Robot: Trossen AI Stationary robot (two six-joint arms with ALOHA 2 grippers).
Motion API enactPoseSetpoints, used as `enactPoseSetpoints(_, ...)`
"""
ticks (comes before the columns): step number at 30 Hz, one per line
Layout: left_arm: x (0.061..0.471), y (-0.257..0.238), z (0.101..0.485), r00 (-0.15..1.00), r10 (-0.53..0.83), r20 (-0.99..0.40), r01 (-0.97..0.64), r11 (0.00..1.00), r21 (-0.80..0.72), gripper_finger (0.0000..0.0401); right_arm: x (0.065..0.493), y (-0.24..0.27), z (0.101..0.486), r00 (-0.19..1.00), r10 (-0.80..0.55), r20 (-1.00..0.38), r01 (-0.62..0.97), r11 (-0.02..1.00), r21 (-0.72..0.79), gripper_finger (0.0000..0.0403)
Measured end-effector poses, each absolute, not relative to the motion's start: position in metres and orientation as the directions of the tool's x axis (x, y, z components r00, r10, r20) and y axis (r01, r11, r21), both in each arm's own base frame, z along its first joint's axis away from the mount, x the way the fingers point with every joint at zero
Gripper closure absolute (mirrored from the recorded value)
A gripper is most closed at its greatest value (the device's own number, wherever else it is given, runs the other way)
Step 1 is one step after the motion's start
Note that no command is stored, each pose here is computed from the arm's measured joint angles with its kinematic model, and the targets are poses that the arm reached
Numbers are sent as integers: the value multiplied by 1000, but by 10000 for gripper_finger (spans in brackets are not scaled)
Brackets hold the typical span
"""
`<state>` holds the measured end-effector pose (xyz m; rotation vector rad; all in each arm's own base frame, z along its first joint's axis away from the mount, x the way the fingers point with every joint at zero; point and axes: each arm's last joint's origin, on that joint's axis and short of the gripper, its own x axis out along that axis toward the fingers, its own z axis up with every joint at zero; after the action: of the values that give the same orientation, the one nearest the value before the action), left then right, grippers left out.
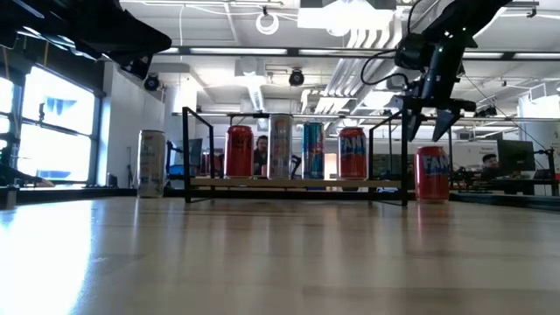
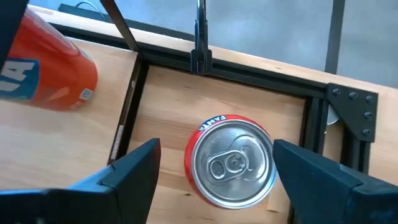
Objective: Place canned beverage on shelf
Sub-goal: Put the red soda can on the shelf aligned with the other red soda can
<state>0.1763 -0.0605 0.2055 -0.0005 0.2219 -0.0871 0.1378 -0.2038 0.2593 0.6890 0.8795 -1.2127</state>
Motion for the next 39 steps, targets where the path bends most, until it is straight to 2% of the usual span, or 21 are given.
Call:
enactPoseSetpoints(7, 176, -61, 206, 972, -87, -219, 86, 996, -13, 401, 139, -209, 251, 82, -477, -875, 952, 297, -73, 107)
enactPoseSetpoints(22, 176, -61, 206, 972, -87, -219, 86, 996, -14, 401, 143, -226, 227, 24, -426, -904, 945, 305, -118, 107)
enactPoseSetpoints(25, 176, -61, 206, 972, -88, -220, 87, 996, -14, 401, 144, -227, 227, 22, -423, -906, 947, 300, -117, 114)
enactPoseSetpoints(30, 176, -61, 206, 972, -88, -219, 87, 996, -14, 401, 143, -226, 227, 21, -416, -909, 953, 283, -108, 148)
enactPoseSetpoints(39, 176, -61, 206, 972, -88, -219, 87, 996, -14, 400, 140, -221, 233, 17, -384, -923, 972, 221, -74, 149)
